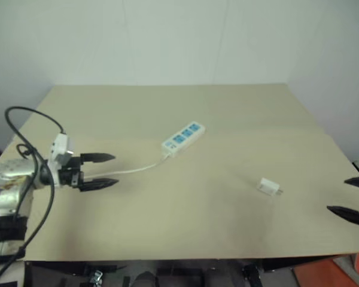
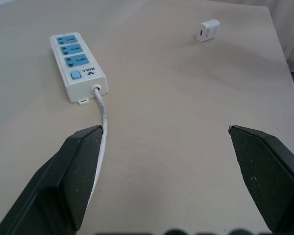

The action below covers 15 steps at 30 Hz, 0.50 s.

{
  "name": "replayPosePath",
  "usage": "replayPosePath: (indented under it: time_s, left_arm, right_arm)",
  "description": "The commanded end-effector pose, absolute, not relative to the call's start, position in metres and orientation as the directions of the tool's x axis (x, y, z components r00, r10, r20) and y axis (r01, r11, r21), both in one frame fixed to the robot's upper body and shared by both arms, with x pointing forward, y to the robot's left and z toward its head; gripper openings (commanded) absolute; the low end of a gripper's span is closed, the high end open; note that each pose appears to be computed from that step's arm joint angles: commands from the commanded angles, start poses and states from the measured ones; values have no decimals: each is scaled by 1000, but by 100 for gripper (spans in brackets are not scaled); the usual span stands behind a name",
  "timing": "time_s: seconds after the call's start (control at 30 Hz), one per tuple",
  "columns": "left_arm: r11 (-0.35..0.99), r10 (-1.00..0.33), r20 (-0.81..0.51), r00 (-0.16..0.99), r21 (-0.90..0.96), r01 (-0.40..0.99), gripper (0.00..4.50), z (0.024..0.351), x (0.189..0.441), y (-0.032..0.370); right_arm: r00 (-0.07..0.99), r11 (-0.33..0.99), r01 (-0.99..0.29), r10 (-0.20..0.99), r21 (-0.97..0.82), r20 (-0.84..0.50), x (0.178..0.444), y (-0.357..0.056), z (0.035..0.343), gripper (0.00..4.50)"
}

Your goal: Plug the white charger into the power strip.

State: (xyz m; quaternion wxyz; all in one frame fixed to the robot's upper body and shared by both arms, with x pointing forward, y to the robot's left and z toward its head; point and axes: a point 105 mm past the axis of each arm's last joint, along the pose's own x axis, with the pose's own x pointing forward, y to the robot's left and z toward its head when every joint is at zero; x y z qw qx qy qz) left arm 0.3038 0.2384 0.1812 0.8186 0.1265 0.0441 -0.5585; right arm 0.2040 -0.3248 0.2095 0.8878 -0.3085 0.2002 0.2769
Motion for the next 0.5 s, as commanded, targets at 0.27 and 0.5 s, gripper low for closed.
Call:
replayPosePath:
  time_s: [0.27, 0.5]
  left_arm:
    - [373, -883, -205, 422, 239, 897, 448, 198, 304, 247]
    - [375, -895, -183, 408, 191, 907, 448, 202, 307, 239]
  right_arm:
    - [780, 682, -600, 383, -417, -495, 202, -323, 210, 450]
    - [787, 693, -594, 392, -409, -477, 202, -322, 210, 450]
